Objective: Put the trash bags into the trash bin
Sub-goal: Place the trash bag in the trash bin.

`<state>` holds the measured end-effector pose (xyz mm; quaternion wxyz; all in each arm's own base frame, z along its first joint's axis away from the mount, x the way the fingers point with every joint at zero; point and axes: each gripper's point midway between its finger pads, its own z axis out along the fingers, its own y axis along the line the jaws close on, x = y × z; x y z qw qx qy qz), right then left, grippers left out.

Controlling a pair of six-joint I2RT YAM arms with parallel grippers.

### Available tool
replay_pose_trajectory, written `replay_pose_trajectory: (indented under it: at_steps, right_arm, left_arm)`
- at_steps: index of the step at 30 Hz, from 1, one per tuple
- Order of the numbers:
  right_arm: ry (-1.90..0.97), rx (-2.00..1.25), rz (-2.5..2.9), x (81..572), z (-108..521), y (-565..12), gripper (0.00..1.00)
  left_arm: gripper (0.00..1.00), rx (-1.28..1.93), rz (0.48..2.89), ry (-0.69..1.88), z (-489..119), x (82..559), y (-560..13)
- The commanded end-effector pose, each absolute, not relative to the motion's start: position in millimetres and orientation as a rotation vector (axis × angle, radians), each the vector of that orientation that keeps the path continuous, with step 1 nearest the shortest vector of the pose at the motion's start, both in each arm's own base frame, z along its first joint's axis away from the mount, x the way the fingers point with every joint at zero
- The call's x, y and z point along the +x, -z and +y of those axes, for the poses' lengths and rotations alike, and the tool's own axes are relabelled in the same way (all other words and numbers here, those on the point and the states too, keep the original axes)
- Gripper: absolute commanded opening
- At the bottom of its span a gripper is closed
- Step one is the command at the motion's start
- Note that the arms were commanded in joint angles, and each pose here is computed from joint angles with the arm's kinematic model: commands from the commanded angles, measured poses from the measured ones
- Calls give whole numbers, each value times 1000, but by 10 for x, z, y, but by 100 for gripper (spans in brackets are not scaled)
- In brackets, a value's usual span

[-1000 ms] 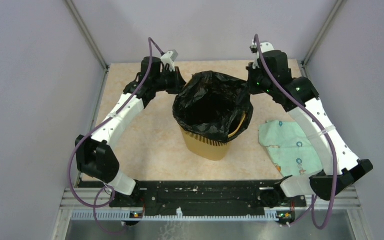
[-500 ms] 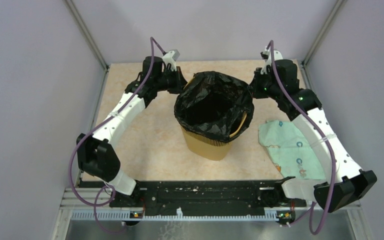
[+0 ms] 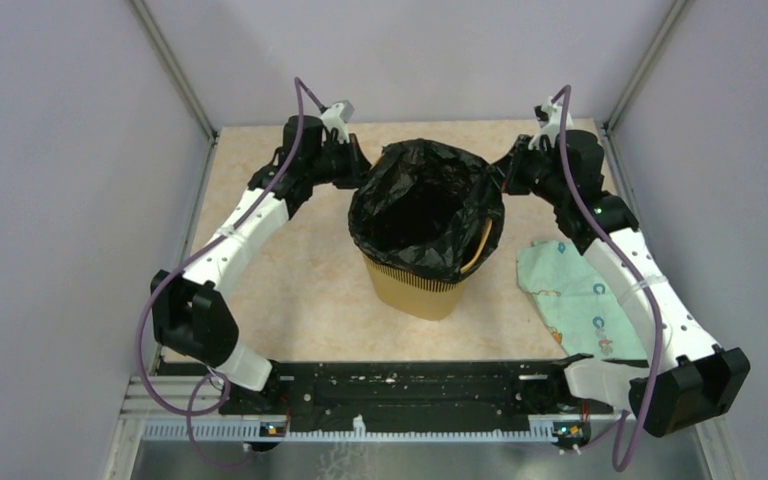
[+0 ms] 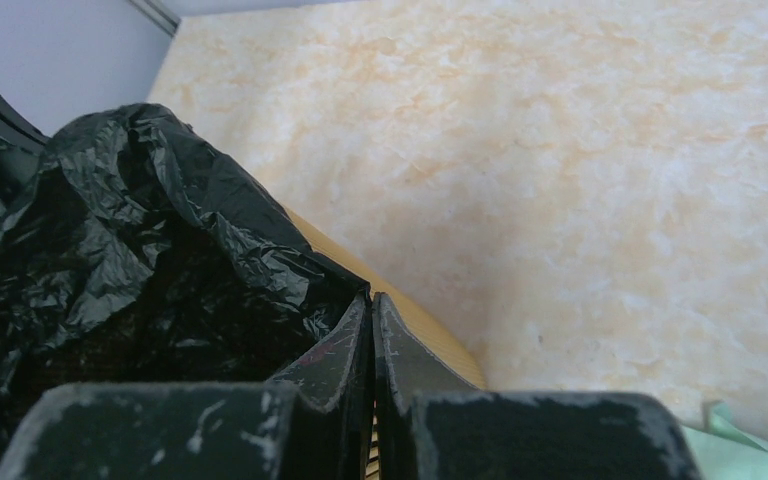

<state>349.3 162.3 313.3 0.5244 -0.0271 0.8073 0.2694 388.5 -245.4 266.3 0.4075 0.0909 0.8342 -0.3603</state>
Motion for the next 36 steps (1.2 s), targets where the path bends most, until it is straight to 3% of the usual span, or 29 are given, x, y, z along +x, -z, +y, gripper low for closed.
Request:
replay_pose_trajectory:
  at_steps: [1,16,30,36]
  right_arm:
    - [-885,-125,1903,3410,1993,-3115,0]
    - [-876,11,1909,3431,1828,-2863,0]
    - [-1347,18,1647,3327,2248,-3138,0]
    - [-1334,19,1644,3424,2260,-3271,0]
  left_arm:
    - [0,202,2118,867,-2428,3874,-2550]
    - [0,192,2121,912,-2497,3772,-2551]
    - [0,121,2145,848,-2404,3750,-2506]
    - [0,110,2137,844,-2393,3758,-2563]
